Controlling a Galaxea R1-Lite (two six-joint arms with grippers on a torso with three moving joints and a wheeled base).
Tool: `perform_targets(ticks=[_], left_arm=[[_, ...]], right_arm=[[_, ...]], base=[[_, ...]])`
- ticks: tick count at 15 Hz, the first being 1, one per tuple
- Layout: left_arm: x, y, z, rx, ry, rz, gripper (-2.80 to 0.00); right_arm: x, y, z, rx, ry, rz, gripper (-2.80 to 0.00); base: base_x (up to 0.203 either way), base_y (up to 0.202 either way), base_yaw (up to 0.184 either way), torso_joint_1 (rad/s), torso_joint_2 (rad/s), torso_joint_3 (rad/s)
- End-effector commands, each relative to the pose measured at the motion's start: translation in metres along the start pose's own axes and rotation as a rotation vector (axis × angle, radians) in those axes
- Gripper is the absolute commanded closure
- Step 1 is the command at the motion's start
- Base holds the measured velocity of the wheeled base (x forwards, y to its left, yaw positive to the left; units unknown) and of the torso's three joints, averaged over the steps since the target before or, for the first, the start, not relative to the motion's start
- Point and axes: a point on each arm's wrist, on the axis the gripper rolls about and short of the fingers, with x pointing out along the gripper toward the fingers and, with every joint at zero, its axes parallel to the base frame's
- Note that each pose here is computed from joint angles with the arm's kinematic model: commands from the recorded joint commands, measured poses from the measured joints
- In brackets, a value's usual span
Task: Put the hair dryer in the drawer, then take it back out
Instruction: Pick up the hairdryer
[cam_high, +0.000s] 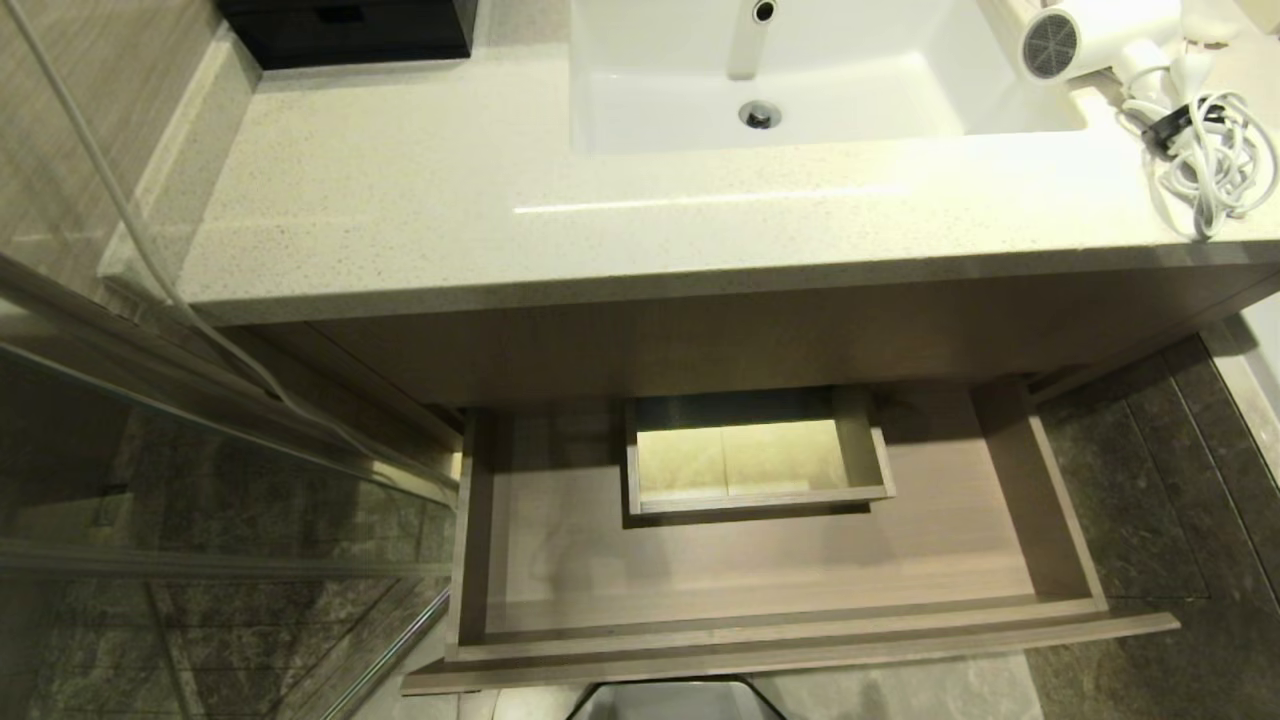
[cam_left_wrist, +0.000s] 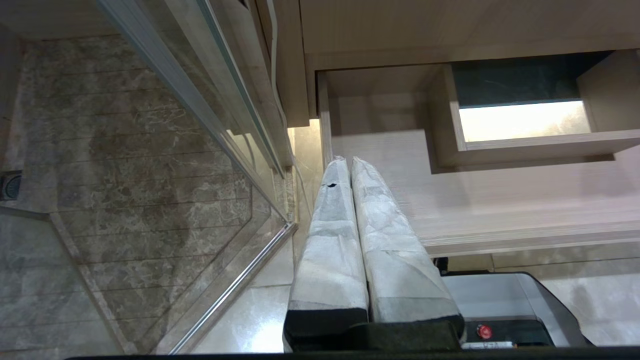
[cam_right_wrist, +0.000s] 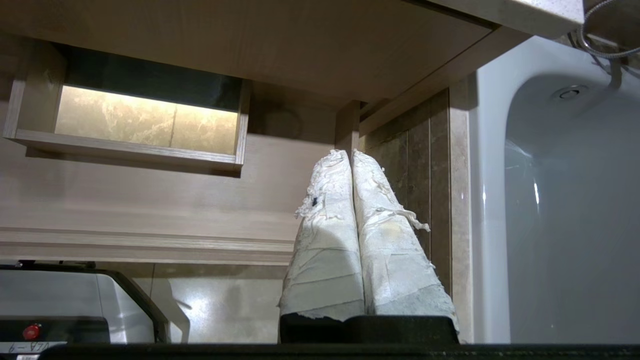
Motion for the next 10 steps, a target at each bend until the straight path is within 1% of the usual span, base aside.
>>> perform_targets(ticks=[1, 3, 6, 8, 10], left_arm=[[0.0, 0.0, 0.0, 0.001, -0.001, 0.001, 0.0], [0.0, 0.0, 0.0, 0.0, -0.001, 0.001, 0.0], [0.0, 0.0, 0.0, 0.0, -0.001, 0.001, 0.0], [0.0, 0.0, 0.0, 0.0, 0.0, 0.001, 0.0], [0.0, 0.0, 0.0, 0.0, -0.001, 0.001, 0.0]], right_arm=[[0.001, 0.0, 0.0, -0.002, 0.001, 0.0, 0.0], [0.001, 0.0, -0.001, -0.003, 0.001, 0.0, 0.0], [0.0, -0.002, 0.005, -0.015, -0.038, -0.016, 0.0], [0.004, -0.003, 0.01, -0.019, -0.035, -0.018, 0.0], [0.005, -0.005, 0.015, -0.037, -0.031, -0.028, 0.0]], base=[[0.0, 0.0, 0.0, 0.178, -0.36, -0.185], [0.0, 0.0, 0.0, 0.142, -0.31, -0.149], [0.0, 0.0, 0.0, 0.028, -0.02, 0.0], [0.0, 0.0, 0.0, 0.194, -0.03, 0.157], [0.0, 0.0, 0.0, 0.271, -0.05, 0.212]])
